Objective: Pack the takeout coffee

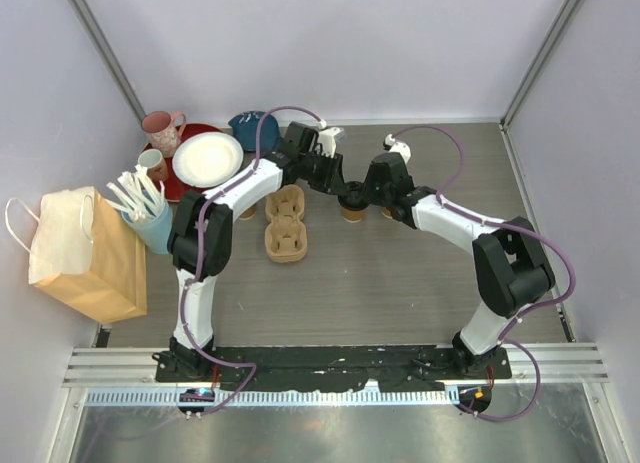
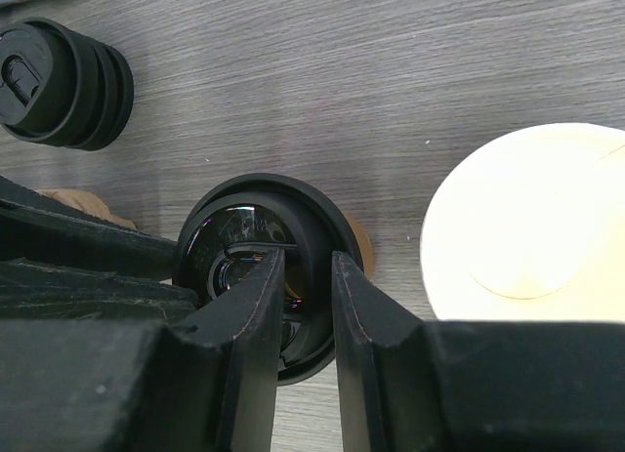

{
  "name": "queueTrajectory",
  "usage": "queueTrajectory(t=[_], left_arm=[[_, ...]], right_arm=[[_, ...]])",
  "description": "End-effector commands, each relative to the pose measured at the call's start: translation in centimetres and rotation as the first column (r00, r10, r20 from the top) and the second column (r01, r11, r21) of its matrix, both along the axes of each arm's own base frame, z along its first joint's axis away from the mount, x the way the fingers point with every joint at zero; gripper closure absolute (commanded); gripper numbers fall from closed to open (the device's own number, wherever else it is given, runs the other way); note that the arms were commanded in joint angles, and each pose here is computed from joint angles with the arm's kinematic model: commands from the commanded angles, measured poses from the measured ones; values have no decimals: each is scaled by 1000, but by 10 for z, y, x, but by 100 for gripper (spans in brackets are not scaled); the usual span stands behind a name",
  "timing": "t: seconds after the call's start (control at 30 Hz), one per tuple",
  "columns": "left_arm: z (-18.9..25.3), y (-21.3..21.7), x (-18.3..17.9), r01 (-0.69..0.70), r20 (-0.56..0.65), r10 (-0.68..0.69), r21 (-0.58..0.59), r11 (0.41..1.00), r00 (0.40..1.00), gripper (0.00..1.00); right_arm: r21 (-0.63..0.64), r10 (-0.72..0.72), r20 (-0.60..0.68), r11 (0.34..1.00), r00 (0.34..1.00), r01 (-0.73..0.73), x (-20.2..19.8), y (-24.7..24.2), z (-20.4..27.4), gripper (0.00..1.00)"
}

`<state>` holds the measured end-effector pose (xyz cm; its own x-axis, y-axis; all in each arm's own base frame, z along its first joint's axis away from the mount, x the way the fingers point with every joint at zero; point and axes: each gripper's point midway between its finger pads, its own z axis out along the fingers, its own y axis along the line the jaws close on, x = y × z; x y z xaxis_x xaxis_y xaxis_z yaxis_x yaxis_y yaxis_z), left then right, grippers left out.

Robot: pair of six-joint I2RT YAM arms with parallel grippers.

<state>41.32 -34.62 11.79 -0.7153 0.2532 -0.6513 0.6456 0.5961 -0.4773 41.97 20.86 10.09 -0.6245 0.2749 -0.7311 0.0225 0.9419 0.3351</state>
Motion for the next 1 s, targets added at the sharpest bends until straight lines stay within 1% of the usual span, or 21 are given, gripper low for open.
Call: queueTrajectory(t=[0.0,0.1,0.23,0.37,0.53,0.7,0.77,0.97], left_arm=[[-72,26,-57,51,-257,-1,187,981,966,68],[-45,17,-45,47,-193,-17,149,988,981,68],[-15,8,-32,44,-141,-28,113,993,990,66],[15,1,-21,45,-86,-38,77,996,996,62],[31,0,-14,45,-47,-42,77,996,998,59],[56,-4,-6,56,-7,-56,42,998,998,55],[67,-7,-2,52,11,-53,33,998,999,54],[72,5,15,6,10,-7,40,999,1000,54]], right_arm=[[-126,5,-345,991,938,-52,-66,-19,-93,82],[-110,8,-301,993,954,-43,-52,-14,-73,86],[-97,8,-253,995,967,-33,-40,-9,-54,87],[-97,19,-225,994,974,-42,-33,-3,-44,89],[-103,36,-204,993,978,-58,-27,2,-30,89],[-126,32,-168,991,985,-54,-17,2,-11,89],[-134,33,-171,989,985,-57,-15,2,-11,89],[-139,45,-160,988,986,-67,-10,4,-1,87]])
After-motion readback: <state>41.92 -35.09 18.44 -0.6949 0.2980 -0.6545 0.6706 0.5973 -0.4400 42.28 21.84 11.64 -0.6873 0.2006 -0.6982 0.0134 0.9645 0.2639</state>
